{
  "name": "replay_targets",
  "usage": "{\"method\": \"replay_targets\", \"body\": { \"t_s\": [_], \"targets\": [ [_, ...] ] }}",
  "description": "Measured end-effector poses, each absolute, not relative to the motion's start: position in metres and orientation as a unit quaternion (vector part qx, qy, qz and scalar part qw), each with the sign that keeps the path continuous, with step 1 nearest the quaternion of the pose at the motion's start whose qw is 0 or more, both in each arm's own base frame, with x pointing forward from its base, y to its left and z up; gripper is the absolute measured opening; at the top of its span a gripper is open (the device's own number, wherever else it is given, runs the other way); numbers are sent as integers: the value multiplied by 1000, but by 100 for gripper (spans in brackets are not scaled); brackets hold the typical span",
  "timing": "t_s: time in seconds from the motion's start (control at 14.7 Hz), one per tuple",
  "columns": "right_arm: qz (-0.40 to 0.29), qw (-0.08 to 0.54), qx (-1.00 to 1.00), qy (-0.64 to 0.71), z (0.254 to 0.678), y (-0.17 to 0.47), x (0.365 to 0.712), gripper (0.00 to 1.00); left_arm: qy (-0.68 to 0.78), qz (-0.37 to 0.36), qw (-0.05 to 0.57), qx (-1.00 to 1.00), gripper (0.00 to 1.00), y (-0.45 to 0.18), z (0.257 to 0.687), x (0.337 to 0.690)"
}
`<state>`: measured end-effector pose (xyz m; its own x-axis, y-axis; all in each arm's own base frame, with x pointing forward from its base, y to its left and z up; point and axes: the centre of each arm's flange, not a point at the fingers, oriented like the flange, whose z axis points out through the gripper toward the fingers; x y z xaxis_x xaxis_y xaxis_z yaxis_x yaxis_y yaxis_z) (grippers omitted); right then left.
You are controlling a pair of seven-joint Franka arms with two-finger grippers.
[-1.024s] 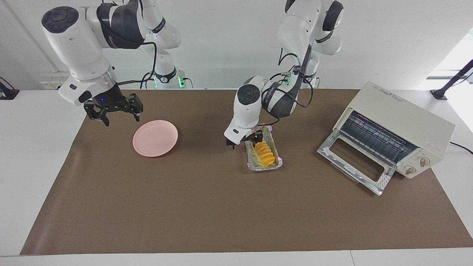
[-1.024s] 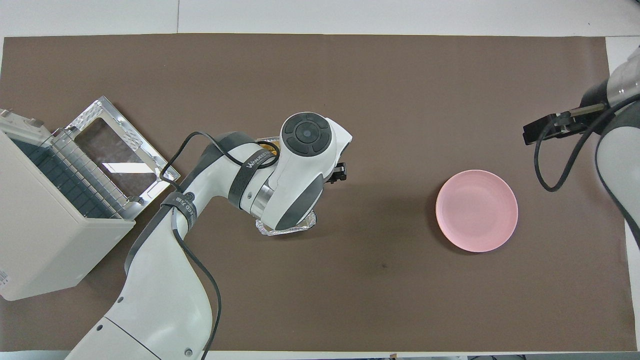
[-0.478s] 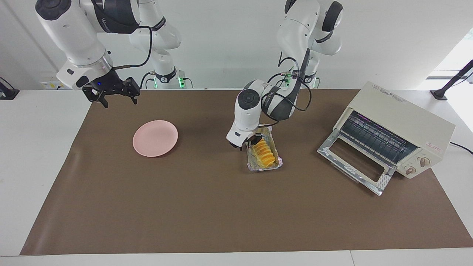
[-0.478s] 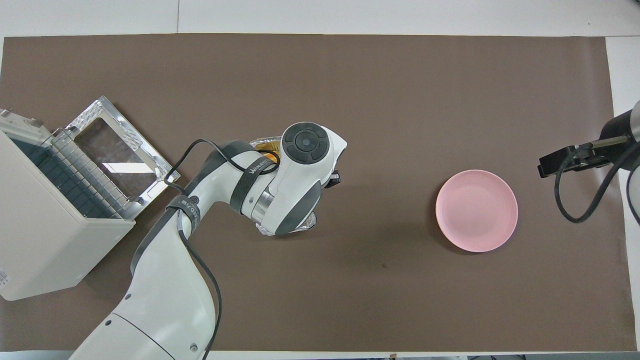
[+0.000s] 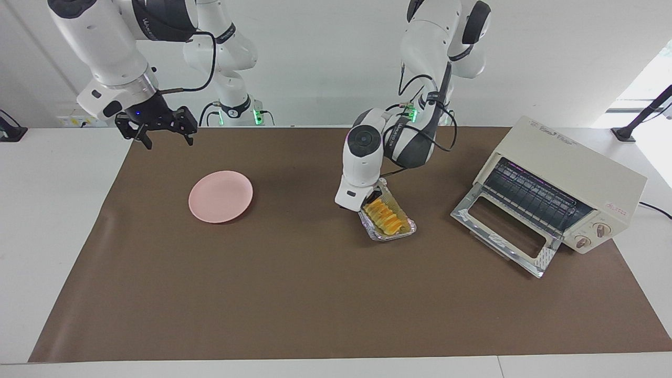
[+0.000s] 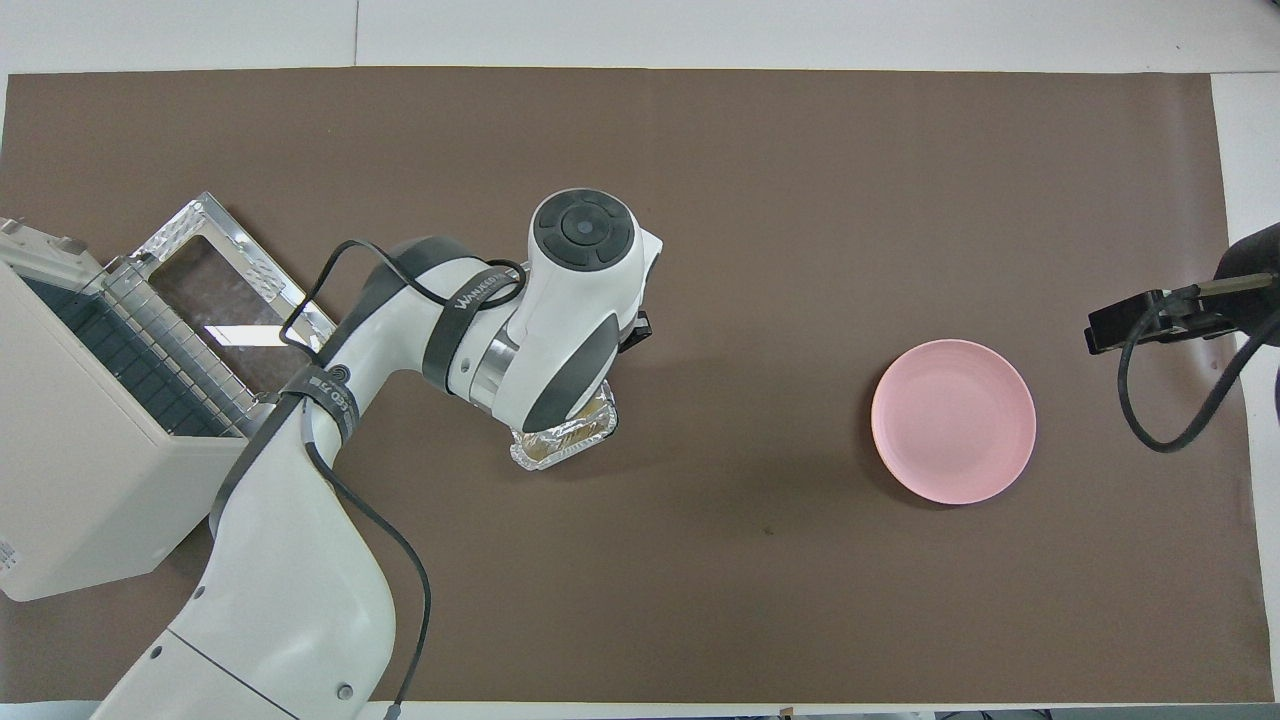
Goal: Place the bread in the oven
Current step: 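Carry the foil tray into the open oven with the left gripper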
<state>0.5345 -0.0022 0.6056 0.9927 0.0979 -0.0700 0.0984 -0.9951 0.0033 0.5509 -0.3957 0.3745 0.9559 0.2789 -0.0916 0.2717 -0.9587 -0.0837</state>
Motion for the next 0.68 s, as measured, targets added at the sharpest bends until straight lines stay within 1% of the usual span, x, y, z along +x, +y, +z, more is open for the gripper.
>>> {"method": "replay_targets", "body": {
  "t_s": [0.14, 0.27, 0.48, 0.68],
  "targets": [
    [-27, 4, 998, 48, 614, -3, 530, 100, -184, 36, 40, -982, 2, -361, 410, 579],
    [-23, 4, 999, 48, 619, -4, 528, 100, -233, 23, 53, -971, 2, -314, 433, 607],
    [-23, 4, 999, 48, 619, -4, 527, 100, -297, 12, 77, -952, 2, -237, 443, 637],
    [-24, 4, 999, 48, 618, -4, 527, 100, -350, 22, 96, -932, 2, -166, 437, 654]
  ]
}}
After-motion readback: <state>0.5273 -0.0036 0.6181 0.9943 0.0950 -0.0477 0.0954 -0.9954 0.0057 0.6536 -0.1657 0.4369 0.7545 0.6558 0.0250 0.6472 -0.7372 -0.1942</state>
